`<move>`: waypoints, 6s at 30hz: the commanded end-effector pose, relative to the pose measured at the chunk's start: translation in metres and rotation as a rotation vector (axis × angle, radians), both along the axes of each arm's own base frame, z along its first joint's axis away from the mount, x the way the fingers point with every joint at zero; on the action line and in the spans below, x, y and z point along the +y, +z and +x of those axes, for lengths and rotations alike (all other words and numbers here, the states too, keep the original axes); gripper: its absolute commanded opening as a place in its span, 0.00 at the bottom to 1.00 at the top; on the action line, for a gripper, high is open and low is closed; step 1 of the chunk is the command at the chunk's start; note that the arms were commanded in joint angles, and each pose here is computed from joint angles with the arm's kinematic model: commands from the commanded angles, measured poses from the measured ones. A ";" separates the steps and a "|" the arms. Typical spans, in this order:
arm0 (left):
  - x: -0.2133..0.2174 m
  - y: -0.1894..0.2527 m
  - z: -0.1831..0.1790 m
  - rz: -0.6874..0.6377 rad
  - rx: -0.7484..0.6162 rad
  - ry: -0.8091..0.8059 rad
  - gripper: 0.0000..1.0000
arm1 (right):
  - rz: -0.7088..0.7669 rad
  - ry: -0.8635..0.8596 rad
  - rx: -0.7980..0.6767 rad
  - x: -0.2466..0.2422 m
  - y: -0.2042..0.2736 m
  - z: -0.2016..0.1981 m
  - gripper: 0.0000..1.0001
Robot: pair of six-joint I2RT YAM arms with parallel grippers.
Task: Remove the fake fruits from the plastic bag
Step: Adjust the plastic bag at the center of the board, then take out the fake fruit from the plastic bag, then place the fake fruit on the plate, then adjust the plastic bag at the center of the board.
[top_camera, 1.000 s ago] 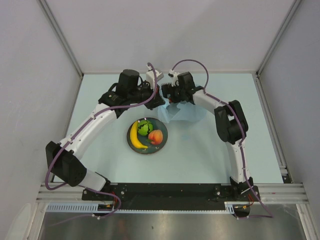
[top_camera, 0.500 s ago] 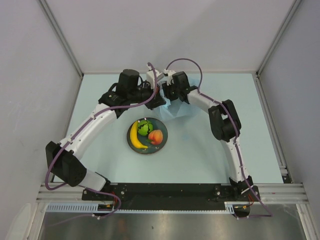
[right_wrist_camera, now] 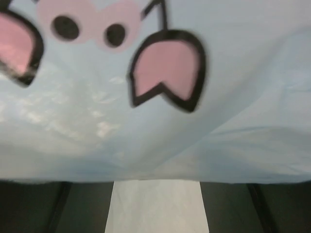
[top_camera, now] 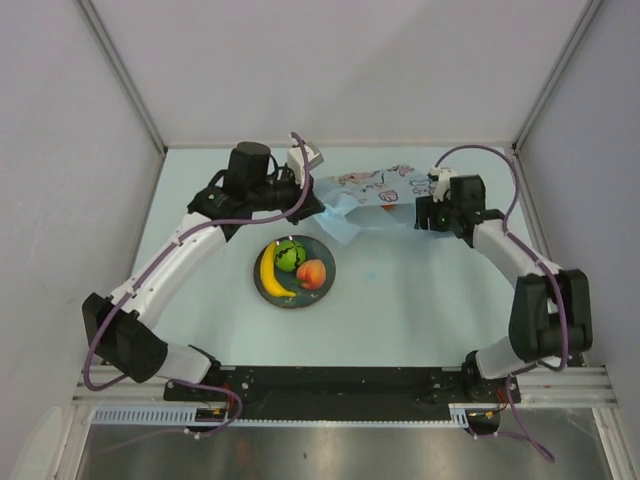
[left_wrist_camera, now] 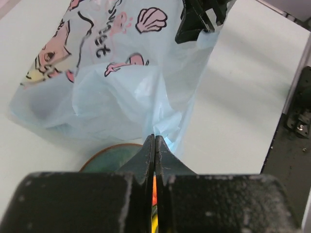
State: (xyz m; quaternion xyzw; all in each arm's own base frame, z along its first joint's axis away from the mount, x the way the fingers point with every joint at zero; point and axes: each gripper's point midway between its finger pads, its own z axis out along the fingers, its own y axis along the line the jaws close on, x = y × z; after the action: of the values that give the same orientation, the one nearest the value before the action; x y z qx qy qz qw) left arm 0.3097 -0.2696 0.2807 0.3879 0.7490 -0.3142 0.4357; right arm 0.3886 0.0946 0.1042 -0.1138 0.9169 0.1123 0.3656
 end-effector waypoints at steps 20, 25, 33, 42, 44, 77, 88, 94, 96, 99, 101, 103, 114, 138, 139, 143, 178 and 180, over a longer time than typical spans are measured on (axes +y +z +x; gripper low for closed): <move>0.034 0.009 0.003 0.143 -0.238 0.084 0.00 | 0.146 0.318 -0.274 0.170 0.039 0.065 0.78; 0.058 0.017 -0.002 0.141 -0.399 0.164 0.00 | 0.232 0.310 -0.294 0.186 0.047 0.091 0.82; 0.045 0.001 0.002 0.150 -0.338 0.115 0.01 | 0.252 0.330 -0.263 0.227 0.019 0.098 1.00; 0.032 0.002 0.006 0.122 -0.325 0.076 0.00 | 0.181 0.290 -0.252 0.240 -0.021 0.132 1.00; 0.032 0.000 0.007 0.119 -0.318 0.079 0.00 | 0.164 0.271 -0.268 0.237 -0.025 0.141 0.96; -0.039 0.035 0.139 -0.151 -0.165 0.177 0.00 | 0.179 1.012 -0.340 0.191 0.110 -0.084 0.39; -0.044 0.090 0.115 -0.274 -0.216 0.098 0.00 | 0.239 0.767 -0.222 0.249 0.039 -0.031 0.40; -0.037 0.098 0.092 -0.287 -0.214 0.075 0.00 | 0.249 0.710 -0.121 0.259 0.003 -0.017 0.43; -0.037 0.096 0.089 -0.289 -0.207 0.067 0.00 | 0.258 0.713 -0.084 0.263 -0.010 -0.019 0.44; -0.039 0.093 0.084 -0.294 -0.198 0.046 0.00 | 0.248 0.734 -0.080 0.273 -0.016 -0.024 0.44; -0.040 0.092 0.083 -0.300 -0.188 0.041 0.00 | 0.246 0.740 -0.070 0.277 -0.020 -0.027 0.45; -0.042 0.092 0.081 -0.307 -0.182 0.034 0.00 | 0.250 0.760 -0.063 0.284 -0.022 -0.032 0.45; -0.052 0.088 0.077 -0.312 -0.168 0.006 0.00 | 0.252 0.776 -0.030 0.298 -0.033 -0.043 0.51; -0.066 0.088 0.098 -0.325 -0.158 0.018 0.00 | 0.295 0.882 -0.209 0.225 0.126 -0.059 1.00; -0.065 0.087 0.098 -0.323 -0.153 0.024 0.00 | 0.292 0.885 -0.230 0.221 0.134 -0.060 1.00; -0.066 0.083 0.098 -0.322 -0.131 0.024 0.00 | 0.315 0.888 -0.354 0.207 0.181 -0.066 0.94; -0.065 0.101 0.115 -0.364 -0.065 -0.045 0.00 | 0.469 0.306 -0.704 0.108 0.297 0.054 0.51; -0.060 0.095 0.102 -0.344 -0.033 -0.055 0.00 | 0.432 0.281 -0.656 0.113 0.278 0.073 0.49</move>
State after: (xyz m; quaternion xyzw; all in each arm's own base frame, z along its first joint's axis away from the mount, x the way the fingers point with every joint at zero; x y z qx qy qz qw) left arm 0.4571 -0.3423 0.3270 0.3041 0.6958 -0.4189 0.4980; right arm 0.4188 0.2085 0.3925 -0.2248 0.6636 0.3519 0.6207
